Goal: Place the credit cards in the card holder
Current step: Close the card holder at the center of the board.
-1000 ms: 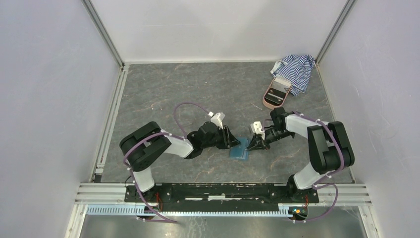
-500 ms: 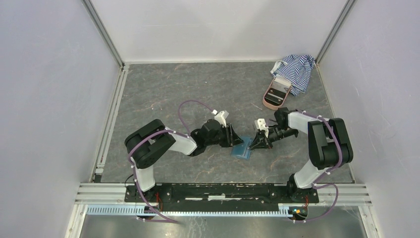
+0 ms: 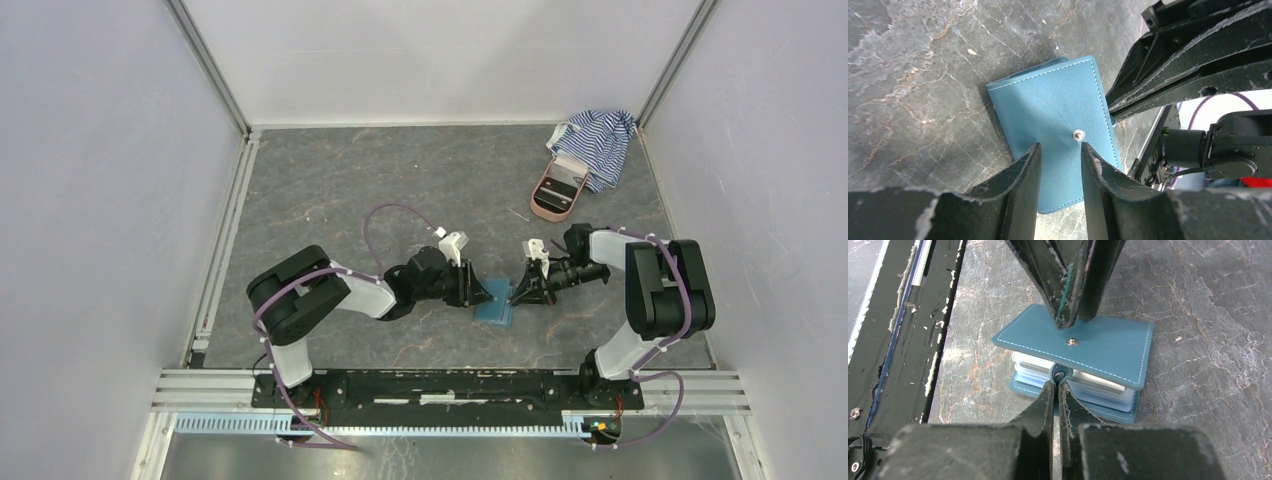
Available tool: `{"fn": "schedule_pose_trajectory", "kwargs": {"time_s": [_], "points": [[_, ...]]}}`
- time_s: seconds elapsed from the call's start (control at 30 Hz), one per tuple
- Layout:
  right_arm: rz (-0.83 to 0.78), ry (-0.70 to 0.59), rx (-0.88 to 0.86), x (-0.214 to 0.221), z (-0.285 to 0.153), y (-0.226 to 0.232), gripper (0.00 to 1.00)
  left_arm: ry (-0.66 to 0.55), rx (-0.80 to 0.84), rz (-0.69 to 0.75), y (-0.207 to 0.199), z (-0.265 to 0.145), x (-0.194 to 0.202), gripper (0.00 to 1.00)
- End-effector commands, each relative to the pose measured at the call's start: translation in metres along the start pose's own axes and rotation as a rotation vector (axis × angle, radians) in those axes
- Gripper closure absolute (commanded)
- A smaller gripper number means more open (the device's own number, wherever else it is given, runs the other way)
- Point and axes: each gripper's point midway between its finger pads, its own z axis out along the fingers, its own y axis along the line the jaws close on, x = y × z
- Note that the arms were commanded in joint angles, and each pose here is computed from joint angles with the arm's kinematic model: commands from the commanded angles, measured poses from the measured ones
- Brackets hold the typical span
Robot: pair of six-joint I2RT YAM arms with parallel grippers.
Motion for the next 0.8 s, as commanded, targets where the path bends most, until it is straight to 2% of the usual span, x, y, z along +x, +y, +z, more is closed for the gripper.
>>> {"fn": "schedule_pose_trajectory", "kwargs": {"time_s": [0.0,0.13,0.4,0.6,0.77], "points": [[-0.009,-0.044,0.02,-0.013,-0.001,-0.002,1.0,0.009,0.043,0.091,-0.022,0.002,-0.001,0.58],[0.008,-0.048,0.008,-0.011,0.0,0.001,1.0,0.034,-0.033,0.121,-0.022,0.011,0.002,0.58],[0.049,-0.08,0.075,-0.017,-0.008,-0.009,1.0,0.101,-0.25,0.169,0.008,0.019,0.017,0.58],[0.104,-0.107,0.17,-0.013,-0.019,-0.016,1.0,0.159,-0.321,0.181,0.025,0.031,0.031,0.58],[0.111,-0.165,0.137,-0.018,-0.018,-0.003,1.0,0.189,-0.364,0.162,0.037,0.036,0.04,0.58]]}}
